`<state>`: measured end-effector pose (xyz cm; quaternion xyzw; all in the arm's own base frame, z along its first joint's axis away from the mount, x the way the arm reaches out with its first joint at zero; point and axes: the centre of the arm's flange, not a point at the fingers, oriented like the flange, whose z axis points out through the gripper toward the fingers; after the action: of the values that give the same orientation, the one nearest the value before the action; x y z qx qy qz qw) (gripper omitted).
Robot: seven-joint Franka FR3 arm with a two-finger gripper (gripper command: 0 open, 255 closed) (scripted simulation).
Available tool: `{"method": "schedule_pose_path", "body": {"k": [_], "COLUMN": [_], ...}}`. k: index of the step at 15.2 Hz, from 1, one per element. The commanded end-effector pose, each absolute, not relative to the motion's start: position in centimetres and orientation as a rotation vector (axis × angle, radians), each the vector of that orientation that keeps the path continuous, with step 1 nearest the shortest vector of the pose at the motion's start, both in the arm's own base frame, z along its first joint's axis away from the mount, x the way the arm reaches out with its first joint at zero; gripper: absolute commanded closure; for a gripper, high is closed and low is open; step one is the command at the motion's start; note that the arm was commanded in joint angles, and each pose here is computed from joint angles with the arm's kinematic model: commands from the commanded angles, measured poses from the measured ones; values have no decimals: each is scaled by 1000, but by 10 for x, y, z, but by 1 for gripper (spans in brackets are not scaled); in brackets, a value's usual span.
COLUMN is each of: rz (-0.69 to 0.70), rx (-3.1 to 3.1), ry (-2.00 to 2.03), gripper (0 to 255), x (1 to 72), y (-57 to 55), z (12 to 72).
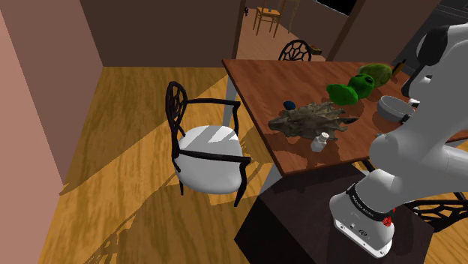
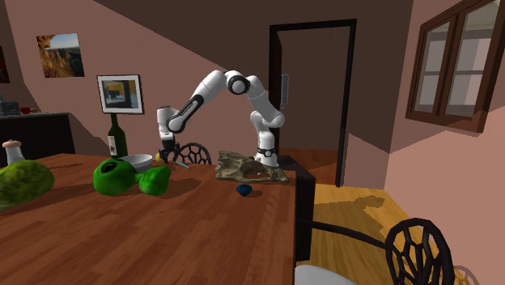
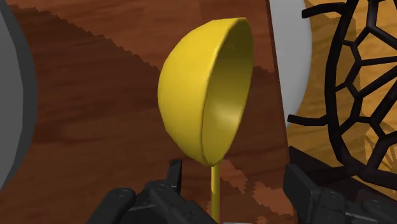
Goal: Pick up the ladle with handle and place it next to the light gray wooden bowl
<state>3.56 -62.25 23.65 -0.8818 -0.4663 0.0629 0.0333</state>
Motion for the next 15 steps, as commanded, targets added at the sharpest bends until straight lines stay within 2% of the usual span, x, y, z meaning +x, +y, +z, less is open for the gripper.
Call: {"method": "schedule_pose_path", "body": {"k": [1, 3, 7, 15], "rz": [194, 194, 194, 194], "rx": [-2713, -2713, -2713, -2713], "ry": [-1435, -1435, -1435, -1435], "gripper": [0, 0, 0, 0], "x": [36, 36, 43, 43], "y": [-623, -622, -622, -622], "z": [236, 237, 286, 286]}}
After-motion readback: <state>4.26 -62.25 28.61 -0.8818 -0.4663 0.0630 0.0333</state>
